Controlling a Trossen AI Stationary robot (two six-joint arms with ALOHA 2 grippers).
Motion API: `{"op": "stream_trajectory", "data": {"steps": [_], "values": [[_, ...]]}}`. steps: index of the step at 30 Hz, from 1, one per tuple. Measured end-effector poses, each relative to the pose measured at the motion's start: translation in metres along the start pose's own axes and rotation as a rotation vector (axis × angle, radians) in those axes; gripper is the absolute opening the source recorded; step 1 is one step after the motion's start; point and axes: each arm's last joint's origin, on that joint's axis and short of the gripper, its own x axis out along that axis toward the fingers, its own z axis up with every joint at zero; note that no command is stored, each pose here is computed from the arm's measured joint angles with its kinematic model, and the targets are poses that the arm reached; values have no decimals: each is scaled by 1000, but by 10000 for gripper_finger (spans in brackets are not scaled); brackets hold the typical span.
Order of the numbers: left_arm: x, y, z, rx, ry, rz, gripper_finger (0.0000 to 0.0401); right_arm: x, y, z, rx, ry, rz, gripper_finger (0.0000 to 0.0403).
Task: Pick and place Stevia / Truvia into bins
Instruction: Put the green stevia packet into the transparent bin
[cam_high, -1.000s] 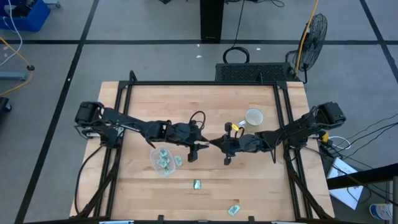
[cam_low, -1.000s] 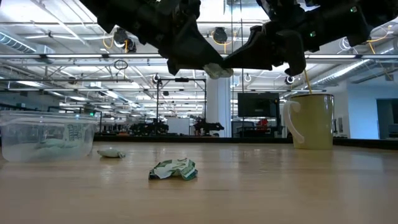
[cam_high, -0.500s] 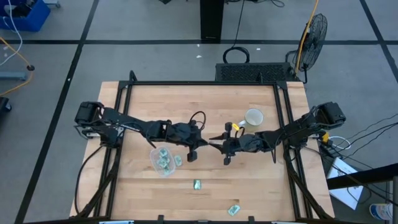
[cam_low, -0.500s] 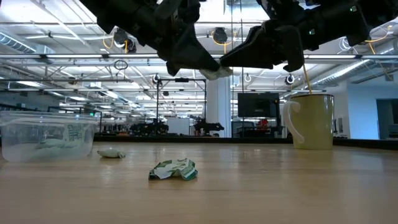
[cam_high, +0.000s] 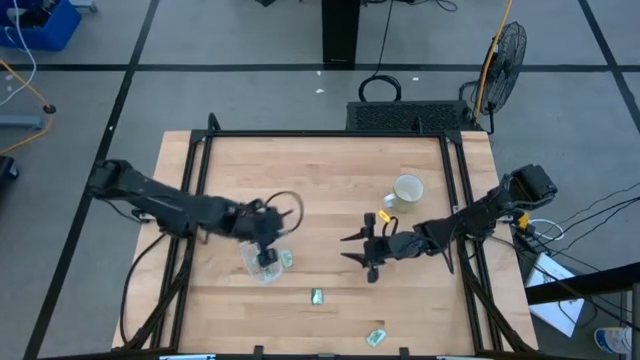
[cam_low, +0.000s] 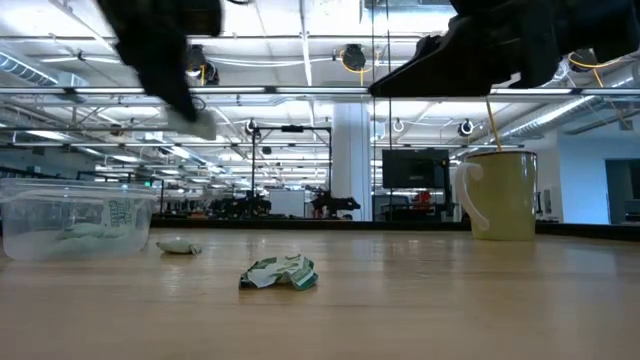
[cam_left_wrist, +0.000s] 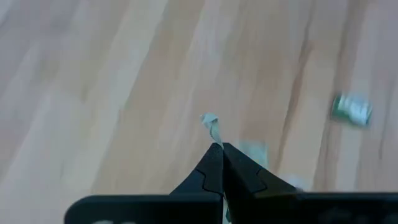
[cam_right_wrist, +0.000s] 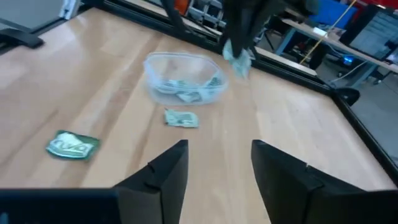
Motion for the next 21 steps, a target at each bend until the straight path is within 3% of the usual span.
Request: {"op": "stream_trajectory", "data": {"steps": [4,10,16,21], "values": [[-6,-13,-38,-95,113,87,2,-1,3,0,-5,3,10,171],[11,-30,-69,-173,104,41,11,-1,2,0,0,4,7,170],[15,-28,-77,-184,109,49,38,-1,2,1,4,-4,6,173],[16,-30,-74,-140,74,36,87,-1,2,1,4,-4,8,173]]}}
